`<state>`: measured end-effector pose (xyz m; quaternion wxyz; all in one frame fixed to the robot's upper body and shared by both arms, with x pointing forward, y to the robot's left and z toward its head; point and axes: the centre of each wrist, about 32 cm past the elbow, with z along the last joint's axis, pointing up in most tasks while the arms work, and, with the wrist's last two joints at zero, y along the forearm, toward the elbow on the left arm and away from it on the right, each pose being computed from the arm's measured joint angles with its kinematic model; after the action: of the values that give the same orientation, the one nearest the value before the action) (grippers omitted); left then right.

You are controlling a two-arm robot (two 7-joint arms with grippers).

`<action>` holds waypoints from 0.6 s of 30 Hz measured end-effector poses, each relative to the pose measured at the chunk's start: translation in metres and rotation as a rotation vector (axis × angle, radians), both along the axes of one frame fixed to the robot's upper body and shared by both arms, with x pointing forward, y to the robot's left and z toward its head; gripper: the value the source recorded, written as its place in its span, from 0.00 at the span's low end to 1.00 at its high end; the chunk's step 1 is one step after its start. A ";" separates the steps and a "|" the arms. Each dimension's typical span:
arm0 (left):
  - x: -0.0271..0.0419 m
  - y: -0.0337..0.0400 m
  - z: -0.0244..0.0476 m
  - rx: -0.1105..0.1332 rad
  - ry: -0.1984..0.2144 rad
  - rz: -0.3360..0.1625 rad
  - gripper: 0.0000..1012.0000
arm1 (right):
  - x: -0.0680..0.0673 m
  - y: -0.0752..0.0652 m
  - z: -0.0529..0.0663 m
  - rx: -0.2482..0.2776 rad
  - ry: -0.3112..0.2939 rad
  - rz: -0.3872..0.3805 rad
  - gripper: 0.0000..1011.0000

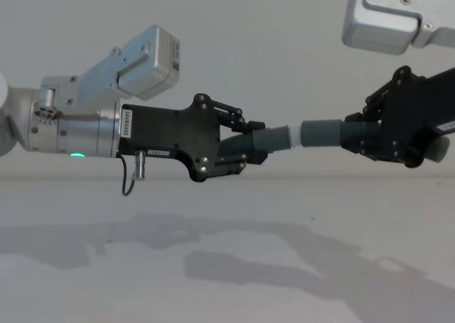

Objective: Use both hands to pick up one end of the pipe from the table, align the ends, and insert them.

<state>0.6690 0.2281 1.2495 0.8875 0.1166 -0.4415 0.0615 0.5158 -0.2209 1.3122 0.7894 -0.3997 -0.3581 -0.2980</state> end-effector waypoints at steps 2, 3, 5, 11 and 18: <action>0.0000 0.0000 0.0000 0.000 0.000 0.000 0.34 | 0.000 0.000 0.000 0.000 0.000 0.000 0.24; 0.0000 0.0000 0.0000 0.000 0.000 0.000 0.34 | 0.000 0.000 0.000 0.000 0.000 0.000 0.24; 0.0000 0.0000 0.0000 0.000 0.000 0.000 0.34 | 0.000 0.000 0.000 0.000 0.000 0.000 0.24; 0.0000 0.0000 0.0000 0.000 0.000 0.000 0.34 | 0.000 0.000 0.000 0.000 0.000 0.000 0.24; 0.0000 0.0000 0.0000 0.000 0.000 0.000 0.34 | 0.000 0.000 0.000 0.000 0.000 0.000 0.24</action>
<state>0.6690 0.2281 1.2495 0.8875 0.1166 -0.4416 0.0615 0.5158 -0.2209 1.3122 0.7895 -0.3997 -0.3581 -0.2979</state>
